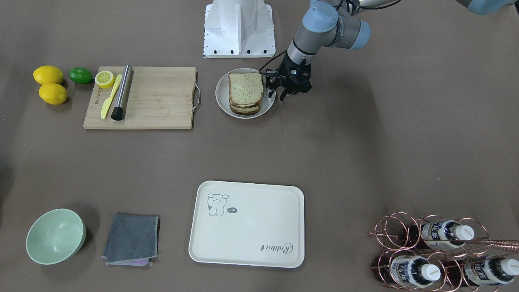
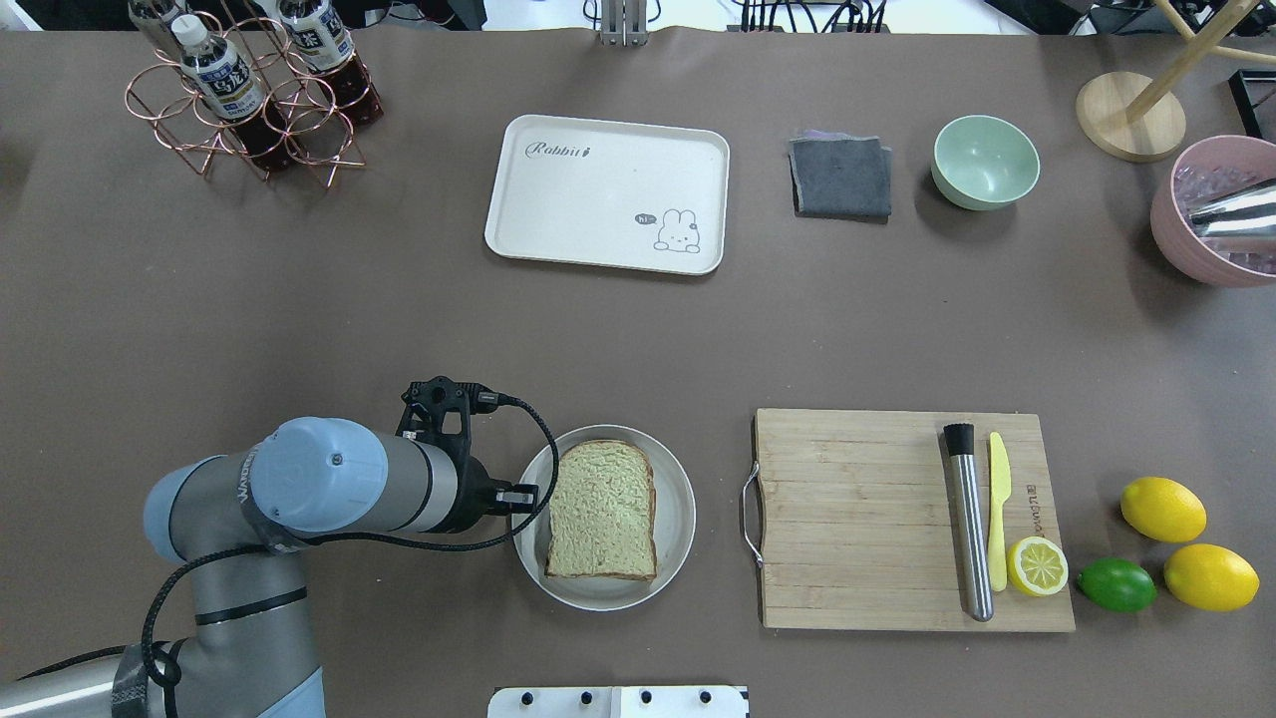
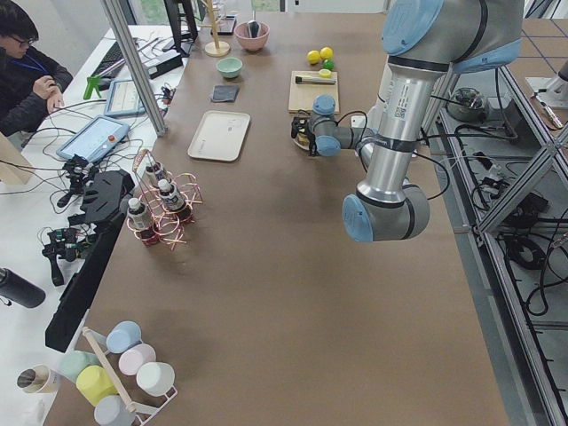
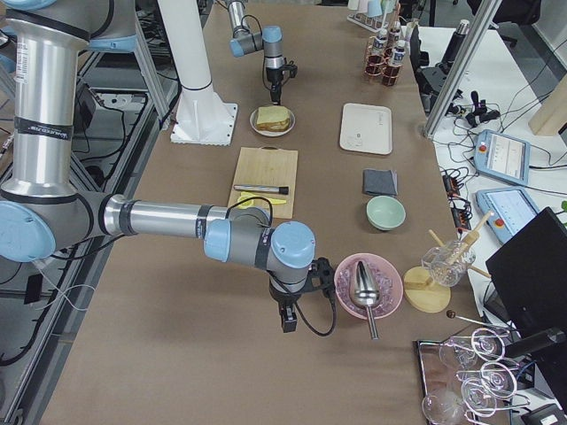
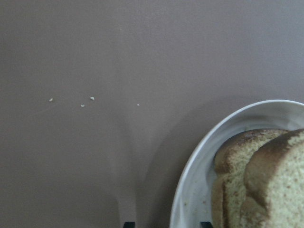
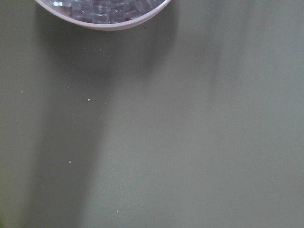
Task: Make sandwich and place on tray
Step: 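Move the left gripper to the white plate rim and grasp it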
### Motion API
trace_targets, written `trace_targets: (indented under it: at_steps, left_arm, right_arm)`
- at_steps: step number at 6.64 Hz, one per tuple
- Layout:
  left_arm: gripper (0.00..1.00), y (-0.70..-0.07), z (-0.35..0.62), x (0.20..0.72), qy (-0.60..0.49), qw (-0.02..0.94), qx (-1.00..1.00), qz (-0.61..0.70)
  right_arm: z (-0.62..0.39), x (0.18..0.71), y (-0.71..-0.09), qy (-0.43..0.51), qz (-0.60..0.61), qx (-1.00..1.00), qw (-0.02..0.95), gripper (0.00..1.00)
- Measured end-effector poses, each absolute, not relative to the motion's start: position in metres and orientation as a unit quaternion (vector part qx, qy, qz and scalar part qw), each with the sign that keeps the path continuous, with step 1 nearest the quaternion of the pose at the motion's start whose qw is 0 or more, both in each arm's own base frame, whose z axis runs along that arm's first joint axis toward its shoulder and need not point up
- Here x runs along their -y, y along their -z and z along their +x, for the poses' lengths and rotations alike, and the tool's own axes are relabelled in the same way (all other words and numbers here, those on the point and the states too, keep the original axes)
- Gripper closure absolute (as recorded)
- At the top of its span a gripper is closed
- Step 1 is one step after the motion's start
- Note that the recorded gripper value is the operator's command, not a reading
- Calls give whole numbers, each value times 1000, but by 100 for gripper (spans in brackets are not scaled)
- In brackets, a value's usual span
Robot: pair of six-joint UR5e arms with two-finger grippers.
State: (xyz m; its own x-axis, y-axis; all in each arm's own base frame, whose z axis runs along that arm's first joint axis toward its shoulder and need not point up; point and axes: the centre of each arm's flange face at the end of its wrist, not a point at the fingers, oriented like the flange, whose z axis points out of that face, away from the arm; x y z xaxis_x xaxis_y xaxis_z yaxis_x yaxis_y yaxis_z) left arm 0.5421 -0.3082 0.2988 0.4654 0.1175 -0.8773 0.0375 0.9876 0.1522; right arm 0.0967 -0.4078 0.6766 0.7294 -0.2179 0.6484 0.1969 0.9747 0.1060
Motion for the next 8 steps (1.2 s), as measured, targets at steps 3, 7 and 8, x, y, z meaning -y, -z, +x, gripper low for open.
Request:
trace_targets:
  at_steps: [3, 7, 8]
  left_arm:
    - [100, -298, 544, 305, -27, 851, -518, 74]
    - [100, -291, 540, 309, -29, 848, -524, 75]
    - [100, -286, 530, 323, -26, 845, -530, 69]
  right_arm:
    - [96, 407, -679, 109, 13, 352, 929, 0]
    - [96, 406, -683, 110, 10, 352, 929, 0]
    - [97, 406, -686, 110, 8, 352, 929, 0]
